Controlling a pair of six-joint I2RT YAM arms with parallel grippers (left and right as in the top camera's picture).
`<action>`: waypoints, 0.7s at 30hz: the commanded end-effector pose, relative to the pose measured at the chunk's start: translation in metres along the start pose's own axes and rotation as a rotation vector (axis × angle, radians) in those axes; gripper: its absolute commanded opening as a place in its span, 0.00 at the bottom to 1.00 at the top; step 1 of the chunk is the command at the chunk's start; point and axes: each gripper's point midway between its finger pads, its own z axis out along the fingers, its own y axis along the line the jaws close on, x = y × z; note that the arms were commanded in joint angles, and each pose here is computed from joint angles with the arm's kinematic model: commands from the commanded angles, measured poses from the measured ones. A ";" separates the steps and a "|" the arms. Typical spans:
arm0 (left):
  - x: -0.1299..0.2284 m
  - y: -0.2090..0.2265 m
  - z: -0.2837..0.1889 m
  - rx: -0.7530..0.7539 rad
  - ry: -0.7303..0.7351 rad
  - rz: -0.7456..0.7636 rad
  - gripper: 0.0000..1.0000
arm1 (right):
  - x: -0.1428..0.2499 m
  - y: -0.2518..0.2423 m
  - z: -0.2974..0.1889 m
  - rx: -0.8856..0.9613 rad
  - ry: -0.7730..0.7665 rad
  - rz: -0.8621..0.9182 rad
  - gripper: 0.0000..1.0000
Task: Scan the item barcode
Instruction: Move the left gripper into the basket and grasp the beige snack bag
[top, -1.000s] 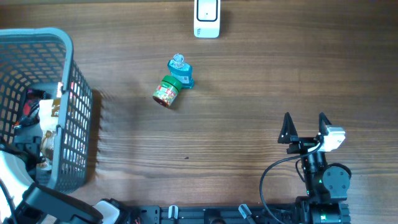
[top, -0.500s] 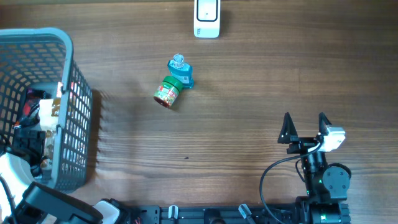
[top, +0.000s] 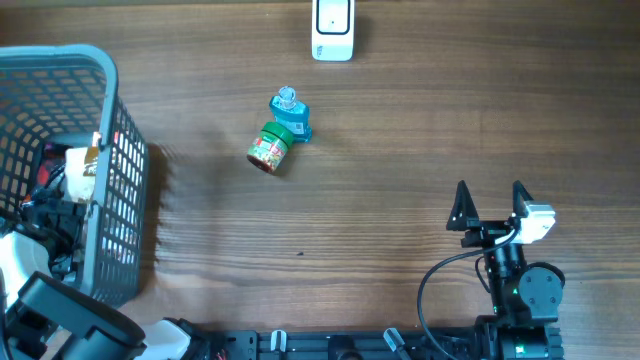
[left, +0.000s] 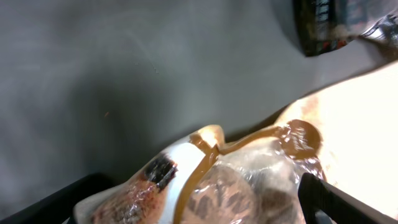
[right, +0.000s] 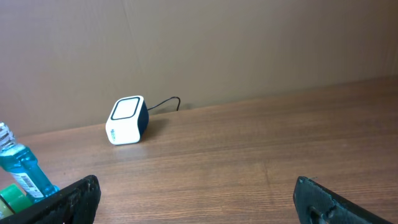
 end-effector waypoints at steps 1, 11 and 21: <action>0.038 0.016 0.031 -0.027 0.152 -0.010 0.99 | -0.001 0.003 0.000 -0.017 -0.004 -0.011 1.00; 0.037 -0.019 0.029 0.168 0.173 0.019 0.73 | -0.001 0.003 0.000 -0.017 -0.004 -0.012 1.00; 0.039 -0.026 0.027 0.212 0.184 0.020 0.04 | -0.001 0.003 0.000 -0.017 -0.004 -0.012 1.00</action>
